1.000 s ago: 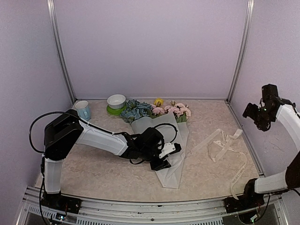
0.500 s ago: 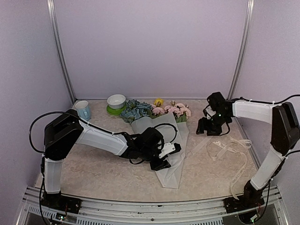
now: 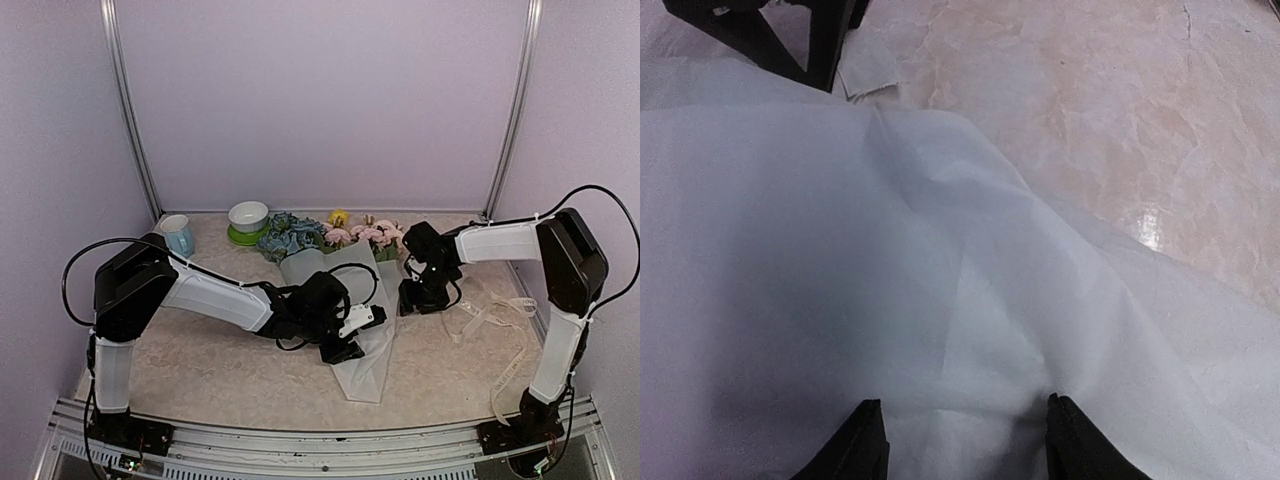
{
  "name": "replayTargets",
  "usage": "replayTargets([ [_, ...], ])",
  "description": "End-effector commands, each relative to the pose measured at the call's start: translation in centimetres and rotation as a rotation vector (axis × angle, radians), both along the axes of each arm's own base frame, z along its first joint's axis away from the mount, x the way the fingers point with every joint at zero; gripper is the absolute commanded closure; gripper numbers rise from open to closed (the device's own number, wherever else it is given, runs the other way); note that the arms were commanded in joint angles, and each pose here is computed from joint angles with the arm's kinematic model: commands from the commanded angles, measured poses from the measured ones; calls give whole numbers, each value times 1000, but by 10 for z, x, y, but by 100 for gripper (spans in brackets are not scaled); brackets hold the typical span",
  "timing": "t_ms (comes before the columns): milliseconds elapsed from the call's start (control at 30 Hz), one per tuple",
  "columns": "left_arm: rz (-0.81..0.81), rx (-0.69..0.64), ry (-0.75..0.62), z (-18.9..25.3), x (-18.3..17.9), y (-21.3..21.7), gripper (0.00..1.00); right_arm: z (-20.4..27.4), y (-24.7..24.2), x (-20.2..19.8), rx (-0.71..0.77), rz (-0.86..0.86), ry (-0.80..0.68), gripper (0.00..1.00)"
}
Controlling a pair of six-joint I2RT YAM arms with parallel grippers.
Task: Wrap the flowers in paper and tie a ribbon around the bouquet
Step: Pass from the left arm to the right
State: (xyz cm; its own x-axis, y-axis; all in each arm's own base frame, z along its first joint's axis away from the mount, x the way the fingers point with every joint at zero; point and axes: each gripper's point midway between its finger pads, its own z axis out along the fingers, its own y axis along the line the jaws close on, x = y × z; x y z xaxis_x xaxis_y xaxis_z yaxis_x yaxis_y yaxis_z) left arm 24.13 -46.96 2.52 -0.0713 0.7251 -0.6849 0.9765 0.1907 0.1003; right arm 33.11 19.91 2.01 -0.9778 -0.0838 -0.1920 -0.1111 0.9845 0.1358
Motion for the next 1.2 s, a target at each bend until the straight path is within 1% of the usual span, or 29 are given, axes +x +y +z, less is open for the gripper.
replayTargets([
  [0, 14, 70, 38, -13, -3, 17, 47, -44, -26, -57, -166, 7, 191, 57],
  [100, 13, 73, 36, -12, -1, 18, 47, -48, -14, -72, -166, 60, 218, 76],
  [200, 18, 77, 38, -14, 0, 19, 47, -44, 11, -84, -80, 115, 230, 94],
  [233, 19, 78, 39, -14, 0, 19, 47, -41, 19, -88, -40, 127, 241, 98],
  [300, 20, 78, 40, -14, 0, 19, 47, -33, 36, -95, 51, 150, 257, 99],
  [367, 22, 77, 42, -14, 0, 20, 47, -23, 45, -100, 113, 165, 263, 98],
  [467, 23, 79, 43, -14, 0, 21, 47, -8, 42, -98, 104, 161, 231, 93],
  [533, 22, 79, 45, -15, -1, 21, 47, 2, 36, -91, 74, 156, 200, 91],
  [633, 21, 78, 44, -15, 0, 20, 47, 20, 33, -77, 84, 142, 152, 88],
  [700, 23, 77, 44, -14, 0, 20, 47, 33, 35, -69, 120, 134, 116, 86],
  [867, 27, 77, 46, -14, -1, 21, 47, 57, 42, -54, 290, 101, 50, 73],
  [900, 27, 76, 46, -14, -1, 21, 47, 60, 45, -52, 333, 99, 39, 69],
  [933, 27, 76, 47, -14, -1, 20, 47, 61, 48, -52, 373, 100, 32, 62],
  [1000, 26, 73, 49, -14, -2, 20, 47, 63, 59, -49, 455, 113, 10, 32],
  [1033, 24, 73, 50, -14, -2, 19, 47, 63, 65, -49, 496, 123, 9, 22],
  [1067, 23, 73, 50, -14, -2, 19, 47, 62, 69, -48, 520, 130, 12, 17],
  [1100, 24, 72, 50, -14, -2, 18, 47, 59, 72, -47, 528, 133, 13, 15],
  [1167, 24, 72, 49, -13, -2, 18, 47, 51, 72, -44, 518, 135, 10, 15],
])
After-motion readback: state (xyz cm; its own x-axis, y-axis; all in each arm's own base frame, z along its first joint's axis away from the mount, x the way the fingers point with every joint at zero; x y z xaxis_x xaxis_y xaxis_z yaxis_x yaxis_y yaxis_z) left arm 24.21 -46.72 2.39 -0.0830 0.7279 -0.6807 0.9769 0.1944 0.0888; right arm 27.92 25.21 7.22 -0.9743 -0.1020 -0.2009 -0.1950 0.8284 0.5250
